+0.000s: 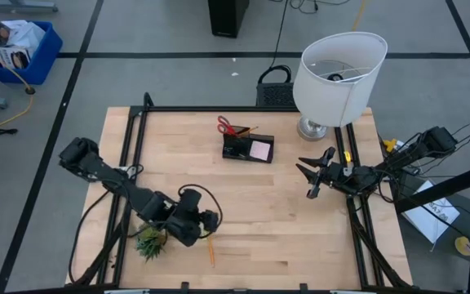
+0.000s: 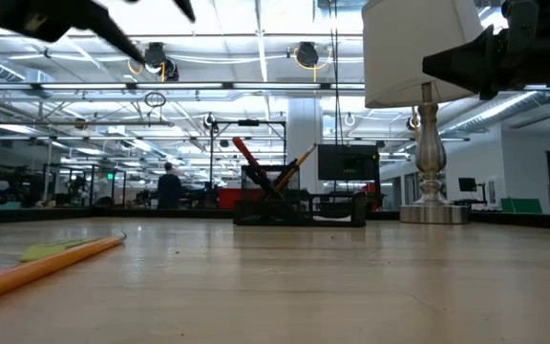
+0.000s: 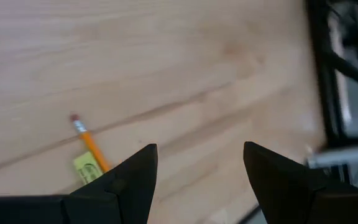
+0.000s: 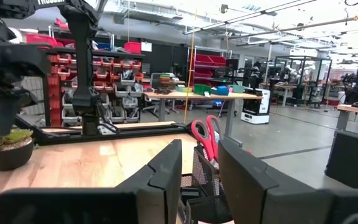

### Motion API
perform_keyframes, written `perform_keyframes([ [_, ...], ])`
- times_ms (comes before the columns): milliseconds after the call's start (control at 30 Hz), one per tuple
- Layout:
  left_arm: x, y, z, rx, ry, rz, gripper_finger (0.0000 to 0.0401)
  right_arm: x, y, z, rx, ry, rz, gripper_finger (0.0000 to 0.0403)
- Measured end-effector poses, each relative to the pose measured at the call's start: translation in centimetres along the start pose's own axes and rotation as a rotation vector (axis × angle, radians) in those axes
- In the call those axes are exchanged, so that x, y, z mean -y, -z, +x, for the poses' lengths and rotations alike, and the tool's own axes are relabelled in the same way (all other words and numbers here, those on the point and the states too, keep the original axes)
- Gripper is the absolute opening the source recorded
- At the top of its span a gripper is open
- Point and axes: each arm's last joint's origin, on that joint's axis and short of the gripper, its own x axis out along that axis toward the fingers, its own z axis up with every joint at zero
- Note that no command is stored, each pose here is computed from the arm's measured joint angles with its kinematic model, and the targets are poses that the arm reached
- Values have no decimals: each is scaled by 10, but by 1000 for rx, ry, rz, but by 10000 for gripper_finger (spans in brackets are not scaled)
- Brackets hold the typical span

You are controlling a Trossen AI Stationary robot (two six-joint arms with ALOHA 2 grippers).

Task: Pick and place office supplies into organizer
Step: Put the yellow pencil into the desk organizer

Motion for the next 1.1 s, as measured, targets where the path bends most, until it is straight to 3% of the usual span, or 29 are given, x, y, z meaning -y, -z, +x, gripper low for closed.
perform_keyframes([
  [267, -8, -4, 42, -148, -195, -33, 244, 0, 1, 0, -6, -2, -7, 100],
  [500, -16, -6, 74, -140, -305, -92, 244, 0, 1, 0, -7, -1, -8, 100],
  [667, -25, -2, 86, -132, -406, -250, 244, 0, 1, 0, -6, -2, -8, 100],
  [1100, -33, -3, 92, -50, -492, -420, 243, 0, 1, 0, -7, -1, -8, 100],
])
